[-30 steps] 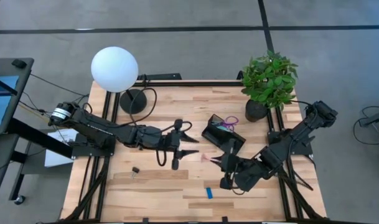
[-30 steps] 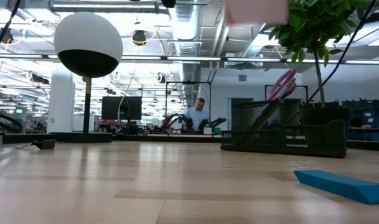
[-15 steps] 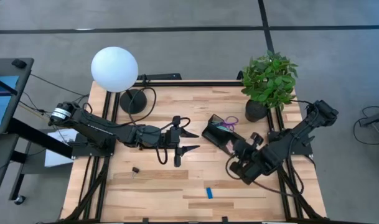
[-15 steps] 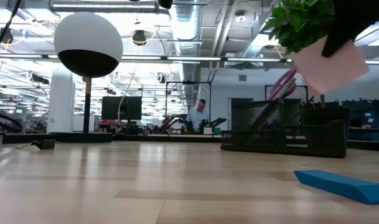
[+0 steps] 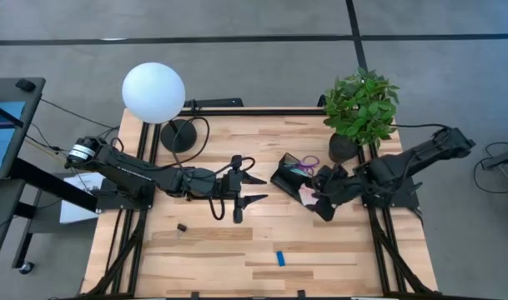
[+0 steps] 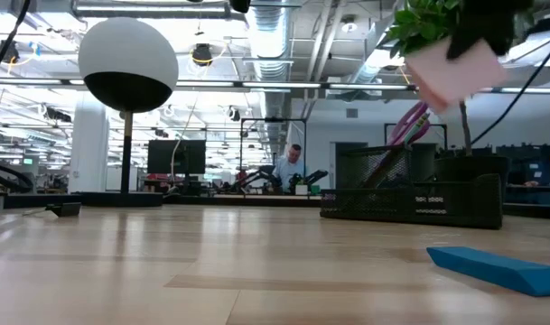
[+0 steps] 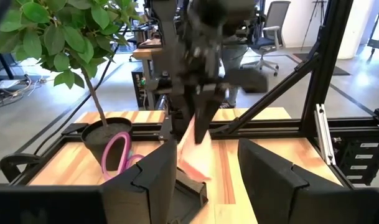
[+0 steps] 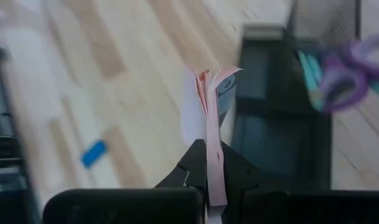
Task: Pick and place office supplies into organizer
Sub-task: Put the pink sticky notes into the black desk organizer
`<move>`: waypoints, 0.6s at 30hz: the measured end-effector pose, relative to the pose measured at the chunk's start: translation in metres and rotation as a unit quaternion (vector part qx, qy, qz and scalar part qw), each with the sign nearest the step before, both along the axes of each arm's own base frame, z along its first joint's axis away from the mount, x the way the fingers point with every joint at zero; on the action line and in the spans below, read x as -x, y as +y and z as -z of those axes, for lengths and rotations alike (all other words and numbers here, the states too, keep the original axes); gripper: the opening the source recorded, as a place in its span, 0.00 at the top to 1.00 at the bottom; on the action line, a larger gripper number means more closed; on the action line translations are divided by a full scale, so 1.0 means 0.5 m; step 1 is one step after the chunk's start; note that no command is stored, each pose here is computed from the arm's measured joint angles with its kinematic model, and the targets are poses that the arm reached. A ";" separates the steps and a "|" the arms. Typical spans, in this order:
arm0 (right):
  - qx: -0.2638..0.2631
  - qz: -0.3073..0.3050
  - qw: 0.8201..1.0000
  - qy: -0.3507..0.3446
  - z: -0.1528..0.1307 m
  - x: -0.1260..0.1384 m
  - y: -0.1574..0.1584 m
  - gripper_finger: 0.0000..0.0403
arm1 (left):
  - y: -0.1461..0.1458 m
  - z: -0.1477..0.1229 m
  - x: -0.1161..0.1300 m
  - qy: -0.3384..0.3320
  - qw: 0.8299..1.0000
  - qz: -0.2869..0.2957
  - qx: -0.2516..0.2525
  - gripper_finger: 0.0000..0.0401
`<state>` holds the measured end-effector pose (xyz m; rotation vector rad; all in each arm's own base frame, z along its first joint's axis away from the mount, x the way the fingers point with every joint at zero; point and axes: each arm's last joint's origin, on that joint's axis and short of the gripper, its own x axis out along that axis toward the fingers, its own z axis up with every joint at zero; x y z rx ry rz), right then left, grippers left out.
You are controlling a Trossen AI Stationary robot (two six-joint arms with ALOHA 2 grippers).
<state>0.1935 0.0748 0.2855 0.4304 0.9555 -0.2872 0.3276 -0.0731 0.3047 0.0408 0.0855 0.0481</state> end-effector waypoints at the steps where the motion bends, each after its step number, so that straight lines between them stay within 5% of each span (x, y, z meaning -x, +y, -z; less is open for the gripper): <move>1: 0.002 0.009 1.000 0.011 0.016 0.002 -0.007 0.99 | 0.000 0.001 0.000 0.002 1.000 0.000 0.000 0.58; 7: -0.005 0.052 0.996 0.071 0.101 0.011 -0.040 0.97 | 0.000 0.005 0.000 0.013 1.000 0.000 -0.003 0.58; 18: -0.051 0.074 0.995 0.049 0.139 -0.012 -0.109 0.96 | 0.000 0.006 0.001 0.016 1.000 -0.001 0.006 0.58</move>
